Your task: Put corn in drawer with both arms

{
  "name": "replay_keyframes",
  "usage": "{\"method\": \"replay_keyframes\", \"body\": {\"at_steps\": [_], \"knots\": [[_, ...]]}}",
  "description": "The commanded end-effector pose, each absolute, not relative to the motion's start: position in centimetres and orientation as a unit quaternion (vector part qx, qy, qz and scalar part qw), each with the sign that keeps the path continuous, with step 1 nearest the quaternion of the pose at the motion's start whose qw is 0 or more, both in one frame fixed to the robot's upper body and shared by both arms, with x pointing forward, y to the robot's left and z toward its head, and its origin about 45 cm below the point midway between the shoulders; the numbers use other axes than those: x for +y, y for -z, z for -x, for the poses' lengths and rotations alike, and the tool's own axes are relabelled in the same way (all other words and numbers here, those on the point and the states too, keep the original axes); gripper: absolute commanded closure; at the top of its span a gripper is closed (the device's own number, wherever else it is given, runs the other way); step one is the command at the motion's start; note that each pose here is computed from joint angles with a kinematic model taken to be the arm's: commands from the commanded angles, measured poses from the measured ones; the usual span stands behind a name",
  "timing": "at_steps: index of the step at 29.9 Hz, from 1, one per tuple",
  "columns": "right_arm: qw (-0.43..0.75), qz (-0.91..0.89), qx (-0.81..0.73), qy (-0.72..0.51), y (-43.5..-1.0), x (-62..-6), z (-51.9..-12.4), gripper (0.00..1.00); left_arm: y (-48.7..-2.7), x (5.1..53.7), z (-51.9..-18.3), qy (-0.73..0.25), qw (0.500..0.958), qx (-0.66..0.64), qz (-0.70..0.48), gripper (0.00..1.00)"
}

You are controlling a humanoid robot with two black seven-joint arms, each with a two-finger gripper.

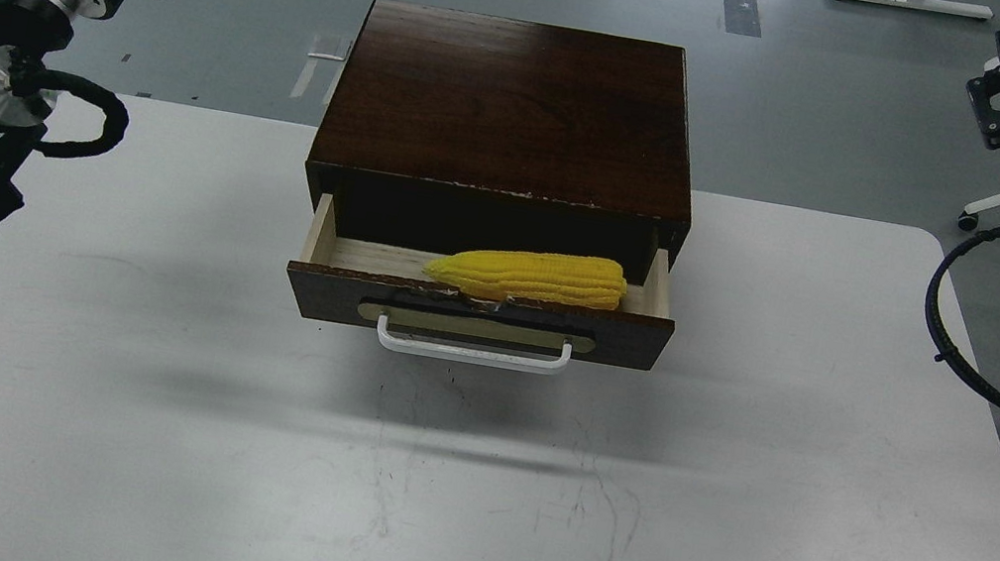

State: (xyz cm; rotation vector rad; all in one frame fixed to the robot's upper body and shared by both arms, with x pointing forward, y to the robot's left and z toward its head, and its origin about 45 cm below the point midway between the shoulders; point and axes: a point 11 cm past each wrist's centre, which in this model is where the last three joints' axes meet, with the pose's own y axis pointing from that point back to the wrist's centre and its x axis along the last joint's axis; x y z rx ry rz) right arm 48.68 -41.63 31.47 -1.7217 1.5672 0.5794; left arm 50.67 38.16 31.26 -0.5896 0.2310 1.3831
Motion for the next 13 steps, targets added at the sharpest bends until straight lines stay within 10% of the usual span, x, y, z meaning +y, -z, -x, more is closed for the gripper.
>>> {"method": "replay_keyframes", "body": {"at_steps": [1, 13], "knots": [[0.363, 0.669, 0.608, -0.225, -31.4, -41.6, -48.7, 0.0, -30.2, 39.1, -50.2, -0.635, 0.706, 0.128, 0.287, 0.02], [0.364, 0.683, 0.59, -0.229, -31.3, -40.4, -48.7, 0.0, -27.8, 39.8, -49.3, -0.646, 0.697, 0.144, 0.276, 0.02]]}}
